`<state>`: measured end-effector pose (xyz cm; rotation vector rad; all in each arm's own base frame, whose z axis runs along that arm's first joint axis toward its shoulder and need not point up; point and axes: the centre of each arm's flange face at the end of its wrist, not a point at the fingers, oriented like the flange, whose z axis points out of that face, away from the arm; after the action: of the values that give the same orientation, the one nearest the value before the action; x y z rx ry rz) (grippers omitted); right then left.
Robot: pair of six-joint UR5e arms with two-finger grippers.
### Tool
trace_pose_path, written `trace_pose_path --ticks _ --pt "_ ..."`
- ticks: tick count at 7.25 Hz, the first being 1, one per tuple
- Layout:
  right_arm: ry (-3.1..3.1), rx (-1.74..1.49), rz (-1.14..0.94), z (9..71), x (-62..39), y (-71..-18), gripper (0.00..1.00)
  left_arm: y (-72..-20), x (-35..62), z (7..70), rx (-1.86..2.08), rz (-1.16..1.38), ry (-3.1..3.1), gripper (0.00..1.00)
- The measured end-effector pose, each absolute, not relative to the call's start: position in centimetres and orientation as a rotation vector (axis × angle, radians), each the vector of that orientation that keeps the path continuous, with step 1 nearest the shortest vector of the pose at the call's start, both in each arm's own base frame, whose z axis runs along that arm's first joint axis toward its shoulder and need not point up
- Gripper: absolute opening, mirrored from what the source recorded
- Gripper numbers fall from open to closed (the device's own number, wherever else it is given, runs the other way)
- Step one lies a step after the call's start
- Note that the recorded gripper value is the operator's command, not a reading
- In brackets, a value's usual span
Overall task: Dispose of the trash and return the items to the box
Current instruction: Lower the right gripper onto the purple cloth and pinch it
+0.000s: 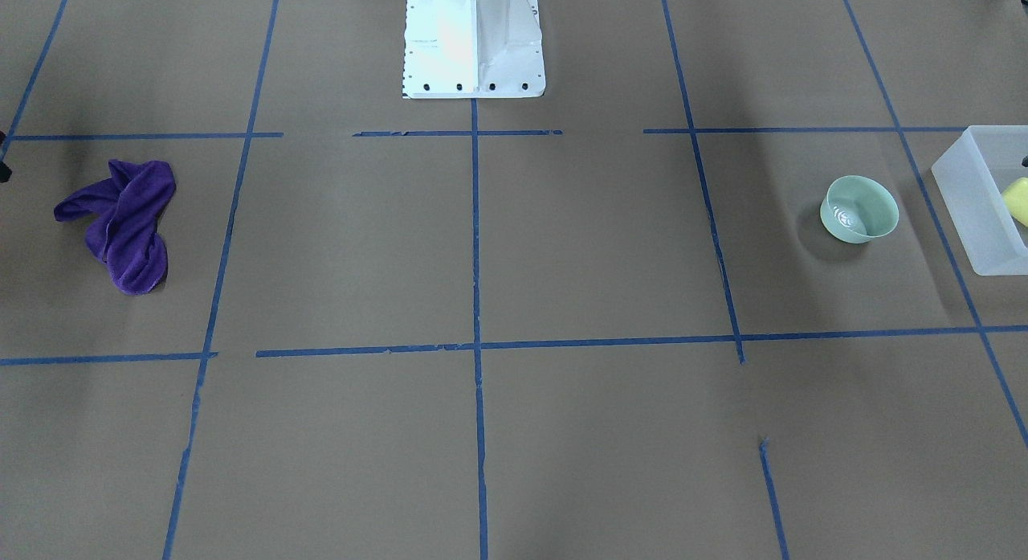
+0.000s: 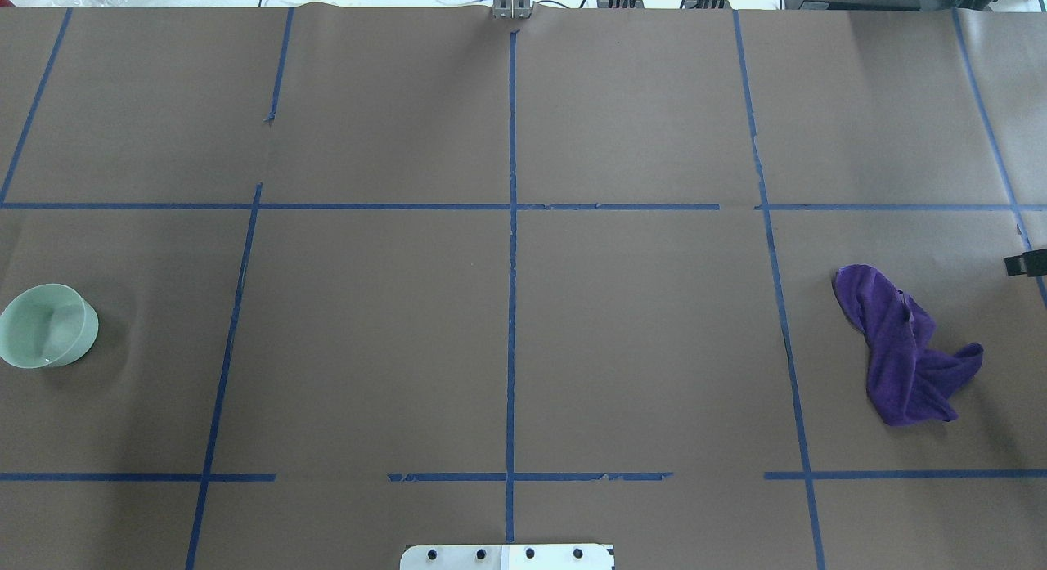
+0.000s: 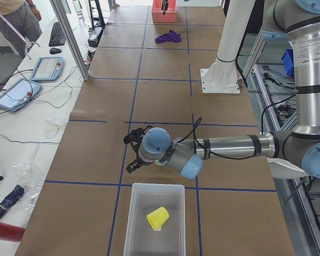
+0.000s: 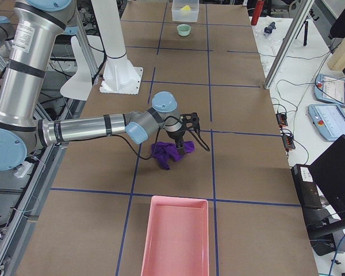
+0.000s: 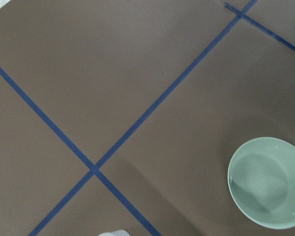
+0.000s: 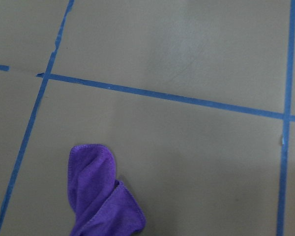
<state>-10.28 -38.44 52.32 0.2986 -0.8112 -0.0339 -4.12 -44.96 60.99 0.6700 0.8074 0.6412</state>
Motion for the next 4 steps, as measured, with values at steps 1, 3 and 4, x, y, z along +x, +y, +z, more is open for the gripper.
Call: trace_pose_path --ticks 1,3,4 --pt "-0.787 0.299 -0.002 52.4 -14.8 -37.4 1.00 -45.9 -4.2 60.0 0.681 0.642 0.805 1.00" --pt "-0.746 0.320 -0.008 54.4 -21.2 -35.2 1.00 -46.6 -4.2 58.9 0.695 0.643 0.801 1.00" --pt "-0.725 0.332 -0.028 56.1 -22.8 -34.5 0.98 -46.8 -4.2 58.6 0.699 0.641 0.801 1.00"
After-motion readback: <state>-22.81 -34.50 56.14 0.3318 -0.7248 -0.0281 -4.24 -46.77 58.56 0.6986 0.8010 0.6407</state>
